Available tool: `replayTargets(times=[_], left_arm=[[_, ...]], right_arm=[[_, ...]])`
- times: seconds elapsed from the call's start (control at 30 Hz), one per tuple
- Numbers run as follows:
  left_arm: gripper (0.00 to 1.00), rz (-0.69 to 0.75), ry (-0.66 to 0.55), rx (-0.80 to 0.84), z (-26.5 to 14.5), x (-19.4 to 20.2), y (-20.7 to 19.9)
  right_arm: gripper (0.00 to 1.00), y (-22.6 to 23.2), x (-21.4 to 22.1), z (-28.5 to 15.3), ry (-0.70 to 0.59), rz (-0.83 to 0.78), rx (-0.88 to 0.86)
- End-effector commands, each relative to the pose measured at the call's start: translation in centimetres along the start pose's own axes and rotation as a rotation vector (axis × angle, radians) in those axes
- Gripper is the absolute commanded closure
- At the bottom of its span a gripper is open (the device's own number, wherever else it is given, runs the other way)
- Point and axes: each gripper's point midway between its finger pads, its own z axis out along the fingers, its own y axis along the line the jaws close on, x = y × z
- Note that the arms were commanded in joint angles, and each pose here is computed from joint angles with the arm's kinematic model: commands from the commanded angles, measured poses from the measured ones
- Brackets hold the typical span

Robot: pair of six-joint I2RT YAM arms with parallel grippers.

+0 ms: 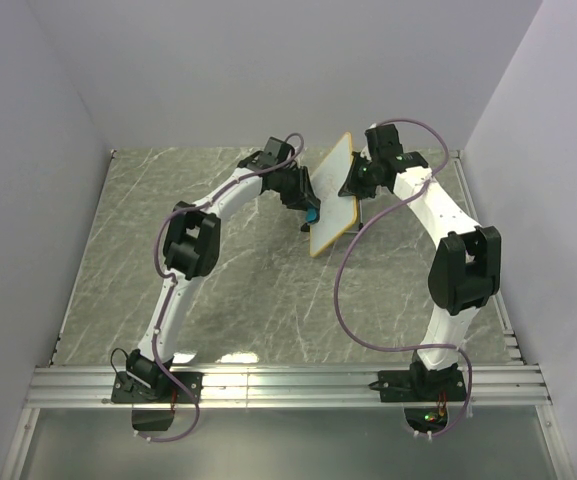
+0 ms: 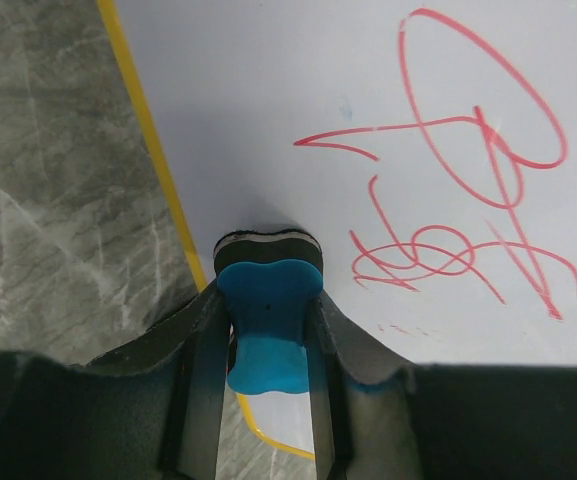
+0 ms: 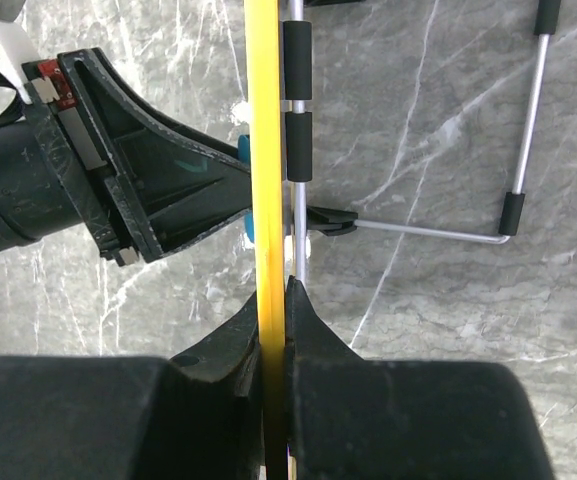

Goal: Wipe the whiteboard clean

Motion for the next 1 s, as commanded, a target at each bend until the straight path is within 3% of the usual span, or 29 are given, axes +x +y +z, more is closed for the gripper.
replayTargets(times=[0.0, 0.3, 0.4, 0.6, 0.97], left_arm=[[1.00, 0.066, -0.014, 0.198, -2.3, 0.2, -8.2], [1.00, 0.038, -0.011, 0.377, -4.8, 1.4, -15.4], [1.00, 0.030, -0.012, 0.368, -4.7, 2.4, -15.9], [1.00, -0.039, -0.015, 0.262, -2.8, 3.4, -12.3], [1.00, -0.143, 0.088, 0.038, 0.9, 10.5, -2.1]], right_arm=[[1.00, 3.3, 1.1, -2.6, 0.056, 0.032, -0.109], [1.00, 3.3, 0.6, -2.2, 0.051, 0.051, -0.099], [1.00, 3.6, 0.6, -2.1, 0.054, 0.054, -0.108], [1.00, 3.8, 0.6, -2.1, 0.059, 0.065, -0.118], [1.00, 4.1, -0.4, -2.6, 0.045, 0.108, -0.144]])
